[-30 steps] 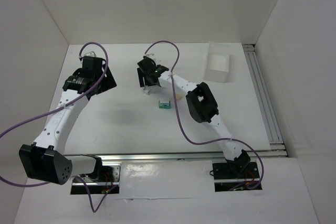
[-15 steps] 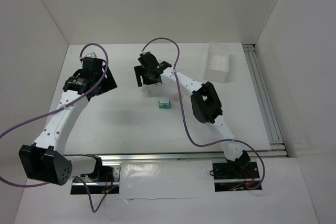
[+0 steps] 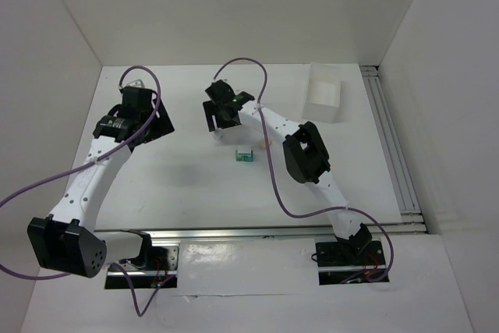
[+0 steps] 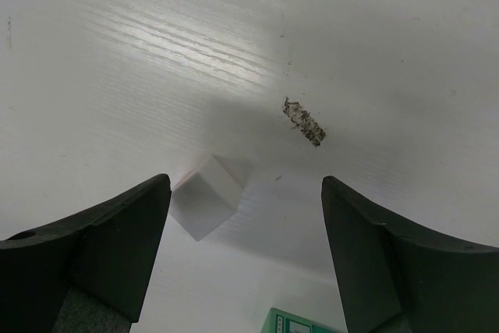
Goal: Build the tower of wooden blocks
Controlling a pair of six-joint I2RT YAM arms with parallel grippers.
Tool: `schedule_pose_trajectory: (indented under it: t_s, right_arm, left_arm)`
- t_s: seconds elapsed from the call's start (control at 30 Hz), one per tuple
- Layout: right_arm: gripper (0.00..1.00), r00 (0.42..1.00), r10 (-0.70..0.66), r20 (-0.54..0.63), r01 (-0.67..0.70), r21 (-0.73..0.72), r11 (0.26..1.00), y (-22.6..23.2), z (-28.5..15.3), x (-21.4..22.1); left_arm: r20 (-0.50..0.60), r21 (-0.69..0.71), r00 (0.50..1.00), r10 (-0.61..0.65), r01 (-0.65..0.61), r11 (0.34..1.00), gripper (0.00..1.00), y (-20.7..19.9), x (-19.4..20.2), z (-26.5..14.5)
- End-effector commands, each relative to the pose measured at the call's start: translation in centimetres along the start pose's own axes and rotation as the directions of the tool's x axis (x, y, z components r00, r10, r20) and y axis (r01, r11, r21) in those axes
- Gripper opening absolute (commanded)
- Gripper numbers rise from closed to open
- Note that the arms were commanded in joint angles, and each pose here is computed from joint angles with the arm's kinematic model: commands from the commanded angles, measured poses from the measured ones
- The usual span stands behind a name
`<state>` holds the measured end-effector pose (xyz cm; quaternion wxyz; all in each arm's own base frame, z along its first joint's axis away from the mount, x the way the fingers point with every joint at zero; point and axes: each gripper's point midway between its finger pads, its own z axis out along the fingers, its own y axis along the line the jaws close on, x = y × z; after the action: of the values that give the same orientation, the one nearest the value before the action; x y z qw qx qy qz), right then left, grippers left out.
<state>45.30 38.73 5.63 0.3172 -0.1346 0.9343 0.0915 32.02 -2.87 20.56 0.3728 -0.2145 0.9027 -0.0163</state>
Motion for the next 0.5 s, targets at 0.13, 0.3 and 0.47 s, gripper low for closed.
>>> schedule_pose_trajectory:
  t_s: [0.13,0.3,0.47]
  right_arm:
    - [0.83,0.999,-0.038,-0.015,0.04,0.112,0.993,-1.9,-2.1,0.7]
    - [0.82,0.999,-0.052,-0.015,0.054,0.152,0.987,-2.8,-3.2,0.4]
    - [0.81,0.999,-0.031,-0.011,0.032,0.075,0.997,-1.4,-3.9,-0.1]
  left_arm:
    - [0.051,0.015,0.999,-0.007,0.006,1.0,0.83,0.0,-1.0,-0.8]
    - [0.051,0.015,0.999,-0.007,0.006,1.0,0.83,0.0,-1.0,-0.8]
    - [0.047,0.023,0.999,-0.007,0.006,1.0,0.83,-0.1,-1.0,-0.8]
